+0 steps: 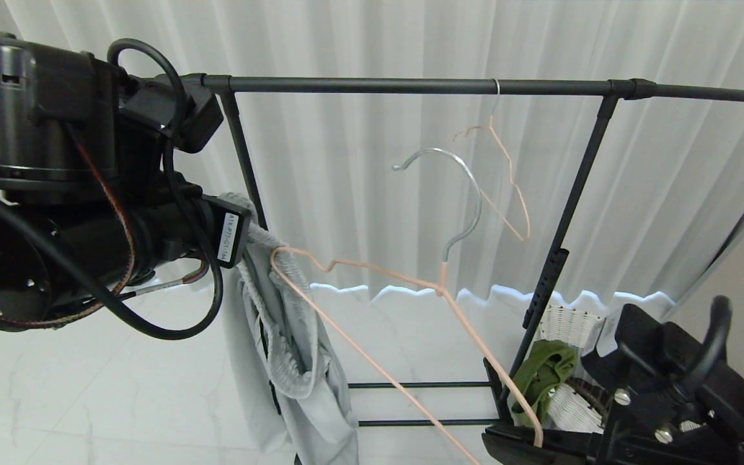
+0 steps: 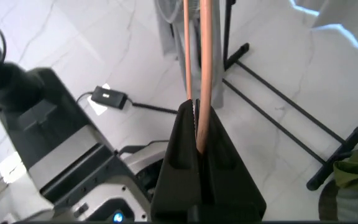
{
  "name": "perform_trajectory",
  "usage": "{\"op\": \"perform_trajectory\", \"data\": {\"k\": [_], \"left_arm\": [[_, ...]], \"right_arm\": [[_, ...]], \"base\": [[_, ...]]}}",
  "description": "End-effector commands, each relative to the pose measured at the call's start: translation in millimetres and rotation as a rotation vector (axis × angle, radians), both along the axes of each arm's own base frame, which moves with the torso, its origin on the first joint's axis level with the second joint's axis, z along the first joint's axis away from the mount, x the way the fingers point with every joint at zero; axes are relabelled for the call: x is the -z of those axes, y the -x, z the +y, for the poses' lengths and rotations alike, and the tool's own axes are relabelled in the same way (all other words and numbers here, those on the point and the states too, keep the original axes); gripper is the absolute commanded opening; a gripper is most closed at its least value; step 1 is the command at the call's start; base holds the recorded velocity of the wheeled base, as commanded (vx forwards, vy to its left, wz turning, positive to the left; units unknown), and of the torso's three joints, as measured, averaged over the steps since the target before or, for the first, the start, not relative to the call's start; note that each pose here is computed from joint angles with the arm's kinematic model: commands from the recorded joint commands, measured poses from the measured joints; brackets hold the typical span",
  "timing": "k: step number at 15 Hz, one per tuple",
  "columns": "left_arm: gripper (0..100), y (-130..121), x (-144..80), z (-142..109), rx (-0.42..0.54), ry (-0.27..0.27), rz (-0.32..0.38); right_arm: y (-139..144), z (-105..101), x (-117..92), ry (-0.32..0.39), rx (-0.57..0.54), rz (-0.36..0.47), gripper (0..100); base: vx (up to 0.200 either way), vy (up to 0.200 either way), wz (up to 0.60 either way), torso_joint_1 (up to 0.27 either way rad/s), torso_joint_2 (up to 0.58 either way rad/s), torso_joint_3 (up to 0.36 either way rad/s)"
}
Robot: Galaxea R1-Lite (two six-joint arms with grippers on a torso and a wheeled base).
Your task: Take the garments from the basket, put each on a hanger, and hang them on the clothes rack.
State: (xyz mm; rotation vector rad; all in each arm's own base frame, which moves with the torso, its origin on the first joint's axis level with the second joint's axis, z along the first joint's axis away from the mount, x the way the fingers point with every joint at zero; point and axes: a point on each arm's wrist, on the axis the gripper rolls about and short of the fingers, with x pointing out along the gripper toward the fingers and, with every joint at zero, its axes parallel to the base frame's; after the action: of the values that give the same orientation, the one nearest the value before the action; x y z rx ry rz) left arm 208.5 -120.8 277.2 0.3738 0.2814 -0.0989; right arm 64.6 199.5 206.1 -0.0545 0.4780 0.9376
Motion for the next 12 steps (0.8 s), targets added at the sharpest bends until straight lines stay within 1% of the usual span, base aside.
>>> {"op": "perform_trajectory", "data": {"k": [1, 2, 4, 7, 9, 11, 12], "left_arm": [[0, 3, -2, -1, 0.01, 0.005, -0.007], [0, 4, -2, -2, 0.017, 0.006, -0.008], [0, 7, -4, -4, 0.031, 0.01, -0.013], [0, 7, -4, -5, 0.037, 0.011, -0.014], [0, 8, -4, -5, 0.039, 0.011, -0.014], [0, 10, -4, -3, 0.04, 0.011, -0.014], [0, 12, -3, -4, 0.048, 0.011, -0.014]], "right_arm": [[-6, 10, 3, -0.007, 0.012, -0.002, 0], [-8, 16, 2, -0.025, 0.009, -0.006, 0], [-9, 24, 1, -0.032, -0.001, -0.005, 0], [-2, 29, 4, -0.018, -0.041, -0.002, 0], [-2, 31, 6, -0.011, -0.034, -0.005, 0], [-7, 32, 2, -0.044, -0.018, -0.013, 0], [-7, 33, 0, -0.073, -0.023, -0.018, 0]], "base": [[0.0, 0.0, 0.0, 0.0, 0.0, 0.0], [0.0, 0.0, 0.0, 0.0, 0.0, 0.0], [0.0, 0.0, 0.0, 0.0, 0.0, 0.0], [0.0, 0.0, 0.0, 0.0, 0.0, 0.0], [0.0, 0.0, 0.0, 0.0, 0.0, 0.0], [0.0, 0.0, 0.0, 0.0, 0.0, 0.0], [0.0, 0.0, 0.0, 0.0, 0.0, 0.0]]}}
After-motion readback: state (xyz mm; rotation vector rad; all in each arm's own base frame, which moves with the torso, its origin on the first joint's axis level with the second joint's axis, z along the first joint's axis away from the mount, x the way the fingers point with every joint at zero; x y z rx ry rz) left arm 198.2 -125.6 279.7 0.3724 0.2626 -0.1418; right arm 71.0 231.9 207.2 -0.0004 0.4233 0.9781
